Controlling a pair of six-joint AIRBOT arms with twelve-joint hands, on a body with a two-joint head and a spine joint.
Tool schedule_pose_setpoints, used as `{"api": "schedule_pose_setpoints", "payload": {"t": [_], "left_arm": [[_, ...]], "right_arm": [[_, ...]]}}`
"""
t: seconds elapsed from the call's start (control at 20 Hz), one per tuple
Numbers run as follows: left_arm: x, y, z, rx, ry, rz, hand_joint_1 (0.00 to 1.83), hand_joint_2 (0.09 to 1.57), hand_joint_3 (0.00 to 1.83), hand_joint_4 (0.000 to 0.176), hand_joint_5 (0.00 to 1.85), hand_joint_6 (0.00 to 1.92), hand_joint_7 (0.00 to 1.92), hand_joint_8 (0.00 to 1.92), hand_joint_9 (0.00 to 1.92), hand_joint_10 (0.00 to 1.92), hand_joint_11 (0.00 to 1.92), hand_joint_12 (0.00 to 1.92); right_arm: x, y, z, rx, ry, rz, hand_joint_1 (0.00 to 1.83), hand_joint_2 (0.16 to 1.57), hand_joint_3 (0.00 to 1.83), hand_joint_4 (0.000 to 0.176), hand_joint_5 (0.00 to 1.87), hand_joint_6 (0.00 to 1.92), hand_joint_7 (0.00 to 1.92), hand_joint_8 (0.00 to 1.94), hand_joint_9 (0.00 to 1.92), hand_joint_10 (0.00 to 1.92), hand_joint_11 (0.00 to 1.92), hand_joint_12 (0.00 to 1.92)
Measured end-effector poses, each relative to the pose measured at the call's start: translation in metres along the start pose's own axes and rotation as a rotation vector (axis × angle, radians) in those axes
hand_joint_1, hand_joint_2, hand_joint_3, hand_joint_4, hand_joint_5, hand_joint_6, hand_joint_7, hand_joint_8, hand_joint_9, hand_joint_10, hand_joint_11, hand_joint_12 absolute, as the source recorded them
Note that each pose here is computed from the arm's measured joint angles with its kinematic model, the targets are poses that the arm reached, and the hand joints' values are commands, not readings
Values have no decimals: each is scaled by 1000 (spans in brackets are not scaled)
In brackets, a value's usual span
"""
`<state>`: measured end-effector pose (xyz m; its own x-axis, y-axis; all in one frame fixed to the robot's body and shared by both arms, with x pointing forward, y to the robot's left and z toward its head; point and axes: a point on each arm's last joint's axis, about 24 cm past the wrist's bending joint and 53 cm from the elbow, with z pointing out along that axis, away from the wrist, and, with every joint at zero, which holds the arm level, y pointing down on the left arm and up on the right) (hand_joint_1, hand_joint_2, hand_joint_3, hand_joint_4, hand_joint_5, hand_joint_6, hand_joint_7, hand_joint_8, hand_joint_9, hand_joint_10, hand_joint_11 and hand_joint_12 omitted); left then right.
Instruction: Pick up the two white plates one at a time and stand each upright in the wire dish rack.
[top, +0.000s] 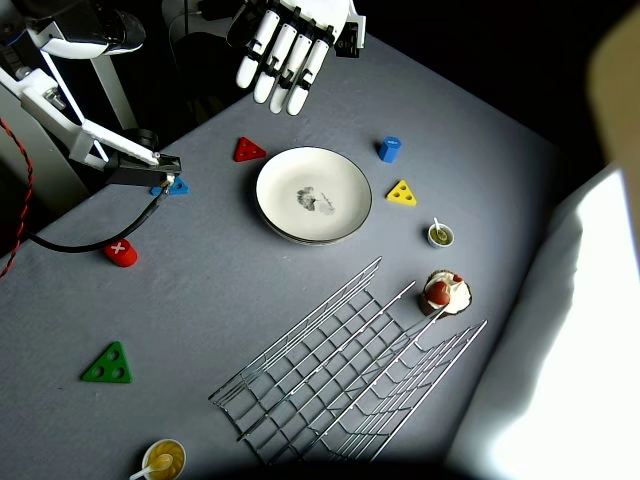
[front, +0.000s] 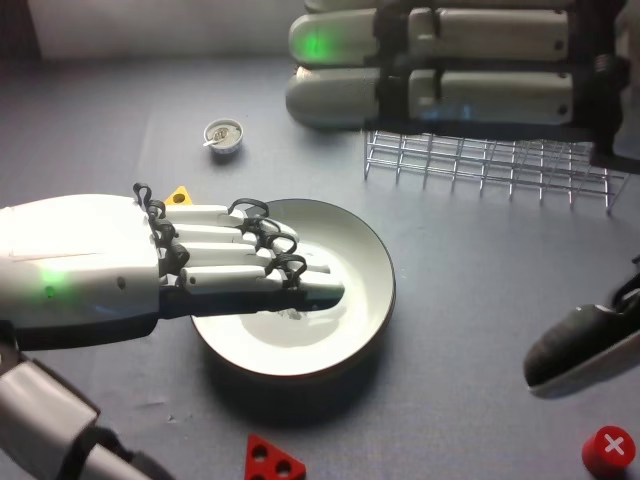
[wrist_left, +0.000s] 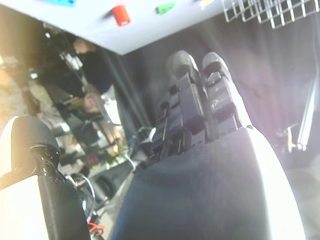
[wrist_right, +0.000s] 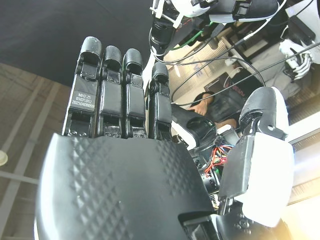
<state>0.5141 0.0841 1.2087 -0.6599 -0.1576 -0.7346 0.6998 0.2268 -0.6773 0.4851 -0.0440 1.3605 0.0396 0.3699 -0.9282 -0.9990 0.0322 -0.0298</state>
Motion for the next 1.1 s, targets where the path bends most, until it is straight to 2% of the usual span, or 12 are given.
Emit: {"api": "schedule_pose_setpoints", "payload": {"t": [0.3,0.45,0.55,0.65,0.75,0.95,1.1], "left_arm": [[1,-1,-1,0,4,4,45,870,1,0,32,0,85,2,103,3,85,78],[5,-2,-1,5,20,17,57,868,0,0,44,5,97,5,110,5,92,75],[8,-3,-4,2,40,37,71,870,1,0,21,0,85,0,109,1,75,58],[8,-3,-6,6,42,43,66,864,0,0,26,3,85,1,111,1,92,62],[7,-2,-7,2,45,50,49,867,0,0,21,1,70,0,99,0,77,52],[16,-2,-11,15,96,95,69,864,0,0,36,6,104,10,139,12,124,63],[16,2,-13,5,98,101,39,874,3,0,32,1,110,6,140,6,122,56]], "right_arm": [[1,0,0,-1,2,0,0,888,0,0,79,0,101,0,103,0,92,39],[2,4,-4,17,8,99,0,885,0,0,80,1,97,0,104,1,101,41],[3,2,-7,32,13,124,0,873,0,0,78,2,97,2,97,0,98,34],[6,-2,-13,92,24,192,0,884,0,0,39,0,51,0,49,0,60,15],[14,-7,-19,130,63,214,0,881,0,0,71,12,96,18,85,15,86,24],[35,-13,-32,222,132,317,0,886,0,0,79,10,109,13,106,15,110,30],[48,-13,-37,263,162,385,0,881,0,0,61,0,97,4,95,7,95,20]]}}
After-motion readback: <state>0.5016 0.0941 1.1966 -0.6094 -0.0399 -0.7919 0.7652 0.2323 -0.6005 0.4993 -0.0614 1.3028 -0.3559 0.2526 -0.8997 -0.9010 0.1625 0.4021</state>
